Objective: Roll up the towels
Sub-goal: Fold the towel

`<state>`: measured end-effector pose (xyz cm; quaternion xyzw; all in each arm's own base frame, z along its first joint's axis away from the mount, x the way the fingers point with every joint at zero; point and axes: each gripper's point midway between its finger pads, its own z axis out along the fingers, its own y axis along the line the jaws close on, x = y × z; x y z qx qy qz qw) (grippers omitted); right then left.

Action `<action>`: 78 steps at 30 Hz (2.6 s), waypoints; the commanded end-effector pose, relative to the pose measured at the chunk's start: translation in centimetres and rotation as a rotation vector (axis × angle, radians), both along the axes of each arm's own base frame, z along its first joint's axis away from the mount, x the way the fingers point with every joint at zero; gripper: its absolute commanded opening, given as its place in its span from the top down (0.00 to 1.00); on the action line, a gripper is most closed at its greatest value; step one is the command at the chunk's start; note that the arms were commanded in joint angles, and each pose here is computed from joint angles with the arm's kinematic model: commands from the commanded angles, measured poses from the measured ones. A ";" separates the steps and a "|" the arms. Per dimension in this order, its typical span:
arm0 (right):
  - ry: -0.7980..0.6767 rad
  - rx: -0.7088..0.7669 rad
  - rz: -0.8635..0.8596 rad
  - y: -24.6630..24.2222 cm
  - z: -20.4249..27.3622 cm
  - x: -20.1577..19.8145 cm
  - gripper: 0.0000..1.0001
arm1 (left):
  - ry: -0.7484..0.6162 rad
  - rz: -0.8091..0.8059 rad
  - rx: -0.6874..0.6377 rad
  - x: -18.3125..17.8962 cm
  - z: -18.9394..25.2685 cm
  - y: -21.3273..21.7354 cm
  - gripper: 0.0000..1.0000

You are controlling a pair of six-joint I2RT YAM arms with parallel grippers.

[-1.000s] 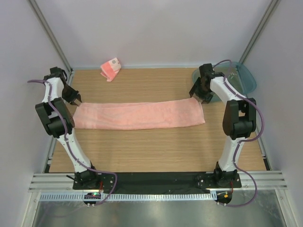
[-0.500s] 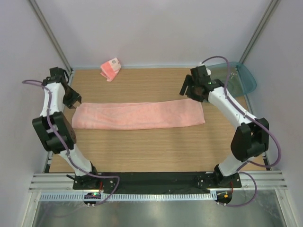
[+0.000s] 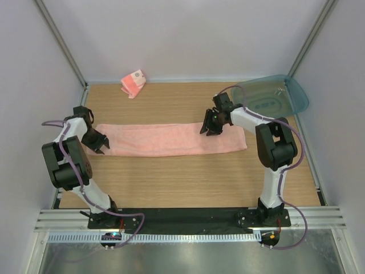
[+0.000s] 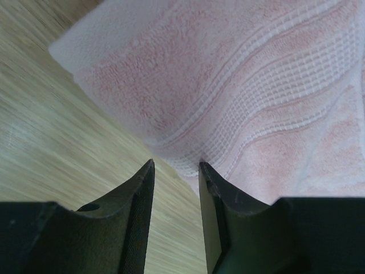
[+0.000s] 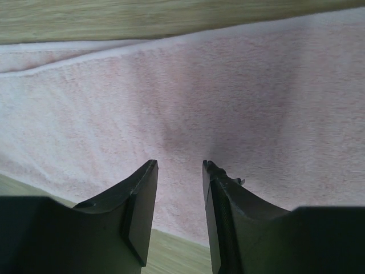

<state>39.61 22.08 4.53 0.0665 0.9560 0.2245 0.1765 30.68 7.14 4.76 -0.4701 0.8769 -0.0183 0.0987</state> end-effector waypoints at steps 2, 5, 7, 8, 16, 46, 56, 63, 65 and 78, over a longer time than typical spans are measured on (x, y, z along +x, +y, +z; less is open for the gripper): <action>-0.022 -0.013 -0.097 -3.8 -0.5 1.6 0.56 | -0.004 0.027 0.069 1.8 -0.2 1.6 0.62; 0.048 -0.076 -0.209 -8.0 -2.9 0.6 0.59 | 0.045 0.031 0.107 1.2 -0.5 2.4 0.62; 0.084 -0.108 -0.246 -9.5 -4.0 -0.6 0.60 | 0.063 0.034 0.130 1.0 -0.5 2.9 0.62; 0.087 -0.129 -0.267 -10.1 -4.2 -0.8 0.60 | 0.083 0.037 0.146 0.7 -0.7 3.2 0.62; 0.129 -0.200 -0.310 -11.5 -4.9 -3.2 0.55 | 0.142 0.021 0.161 -0.5 -1.4 3.3 0.62; 0.132 0.816 0.668 32.6 7.7 -13.6 0.94 | 0.150 0.053 0.240 -1.7 -1.4 4.4 0.74; 0.174 0.615 0.535 29.8 -0.9 -11.3 0.99 | 0.172 0.052 0.272 -1.5 -1.0 5.2 0.78; 0.117 0.322 0.456 23.2 -4.0 -9.8 0.99 | 0.215 0.051 0.304 -1.5 -1.2 5.9 0.79; 0.135 0.273 0.453 21.5 -4.7 -10.5 0.99 | 0.226 0.053 0.310 -1.5 -1.2 6.1 0.79; 0.219 0.284 0.330 10.0 -5.5 -13.4 0.99 | 0.299 0.047 0.331 -1.7 -2.2 6.8 0.79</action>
